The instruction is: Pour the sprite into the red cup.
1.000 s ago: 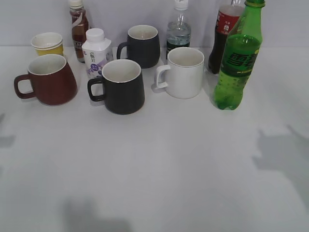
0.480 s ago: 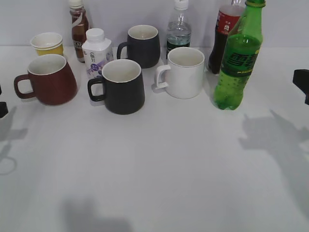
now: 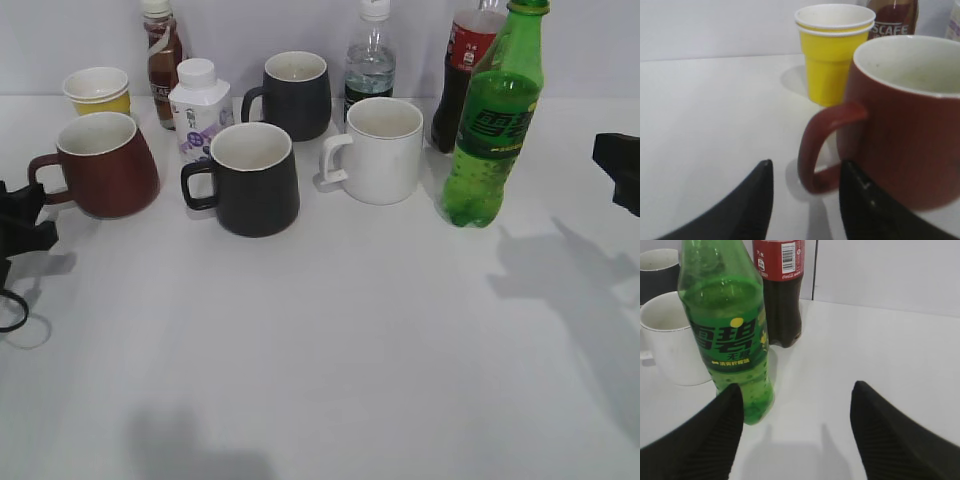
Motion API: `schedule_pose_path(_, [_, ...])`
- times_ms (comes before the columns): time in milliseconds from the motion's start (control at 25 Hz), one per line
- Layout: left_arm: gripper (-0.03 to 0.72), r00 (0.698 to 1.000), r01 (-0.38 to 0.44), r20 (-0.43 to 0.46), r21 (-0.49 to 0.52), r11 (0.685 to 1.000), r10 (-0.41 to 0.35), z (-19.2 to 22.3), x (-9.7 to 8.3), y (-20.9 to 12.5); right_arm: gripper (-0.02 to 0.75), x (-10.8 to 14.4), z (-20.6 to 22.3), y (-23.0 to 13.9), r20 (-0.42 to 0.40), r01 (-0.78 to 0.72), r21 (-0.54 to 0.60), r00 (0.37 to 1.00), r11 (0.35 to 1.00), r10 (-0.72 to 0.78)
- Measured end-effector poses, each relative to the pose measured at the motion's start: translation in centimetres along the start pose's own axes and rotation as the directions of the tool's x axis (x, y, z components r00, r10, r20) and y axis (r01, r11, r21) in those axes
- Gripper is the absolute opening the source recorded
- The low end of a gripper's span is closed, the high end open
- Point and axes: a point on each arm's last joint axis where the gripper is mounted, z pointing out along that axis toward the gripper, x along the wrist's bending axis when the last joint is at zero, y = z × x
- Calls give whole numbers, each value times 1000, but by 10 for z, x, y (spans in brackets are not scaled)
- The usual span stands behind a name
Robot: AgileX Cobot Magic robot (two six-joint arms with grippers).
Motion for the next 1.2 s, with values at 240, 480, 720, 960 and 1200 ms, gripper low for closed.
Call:
schedule_pose_path(240, [351, 1000, 0, 0, -10, 1000, 0, 24, 0, -1, 501, 0, 0, 0, 0, 0, -3, 1000, 1000, 0])
schedule_pose_path(480, [351, 1000, -1, -3, -3, 1000, 1, 44, 2, 3, 501, 0, 0, 0, 0, 0, -4, 1000, 1000, 0])
schedule_pose_path(720, [347, 1000, 0, -9, 16, 1000, 0, 67, 4, 0, 501, 0, 0, 0, 0, 0, -4, 1000, 1000, 0])
schedule_pose_path(960, [219, 1000, -9, 6, -17, 1000, 10, 85, 4, 0, 501, 0, 0, 0, 0, 0, -5, 1000, 1000, 0])
schedule_pose_path(1200, [100, 999, -24, 30, -29, 999, 25, 87, 2, 0, 501, 0, 0, 0, -5, 15, -5, 1000, 1000, -15])
